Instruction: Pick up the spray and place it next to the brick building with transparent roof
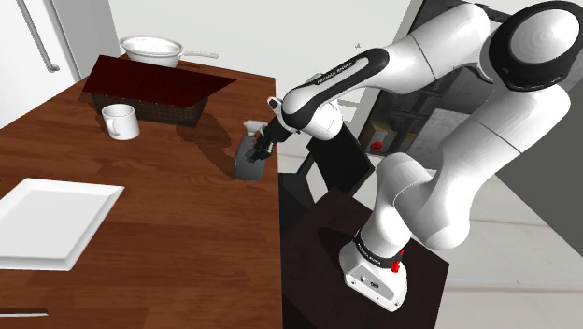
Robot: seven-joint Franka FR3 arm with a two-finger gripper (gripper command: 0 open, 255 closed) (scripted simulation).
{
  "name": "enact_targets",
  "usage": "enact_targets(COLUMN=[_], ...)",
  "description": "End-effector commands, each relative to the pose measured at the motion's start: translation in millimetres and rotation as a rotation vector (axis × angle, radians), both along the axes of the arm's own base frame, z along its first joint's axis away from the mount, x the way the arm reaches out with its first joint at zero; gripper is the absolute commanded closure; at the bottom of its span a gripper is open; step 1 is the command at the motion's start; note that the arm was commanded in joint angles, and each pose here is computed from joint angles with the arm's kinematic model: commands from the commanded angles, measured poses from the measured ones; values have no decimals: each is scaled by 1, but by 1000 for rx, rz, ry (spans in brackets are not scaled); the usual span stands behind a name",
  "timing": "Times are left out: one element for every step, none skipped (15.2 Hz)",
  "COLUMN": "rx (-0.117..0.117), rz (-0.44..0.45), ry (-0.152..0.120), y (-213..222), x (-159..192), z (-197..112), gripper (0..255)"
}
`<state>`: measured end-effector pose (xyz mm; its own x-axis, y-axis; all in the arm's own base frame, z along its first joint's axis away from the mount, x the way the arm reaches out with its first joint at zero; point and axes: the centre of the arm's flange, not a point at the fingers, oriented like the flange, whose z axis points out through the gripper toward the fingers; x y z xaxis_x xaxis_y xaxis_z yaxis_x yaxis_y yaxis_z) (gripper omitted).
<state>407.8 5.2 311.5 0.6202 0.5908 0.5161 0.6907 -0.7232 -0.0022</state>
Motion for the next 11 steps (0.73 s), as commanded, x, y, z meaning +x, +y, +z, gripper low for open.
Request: enact_targets(rx=[-1, -1, -1, -1, -1, -1, -1, -1, -1, -1, -1], rz=[0, 0, 0, 0, 0, 0, 0, 0, 0, 0, 0], ry=[0, 0, 0, 0, 0, 0, 0, 0, 0, 0, 0], y=[0, 0, 0, 0, 0, 0, 0, 0, 0, 0, 0], x=[-1, -1, -1, -1, -1, -1, -1, -1, -1, -1, -1], z=[11, 16, 21, 27, 32, 37, 42, 48, 53, 58, 64], gripper=[255, 255, 255, 255, 255, 255, 255, 255, 255, 255, 255])
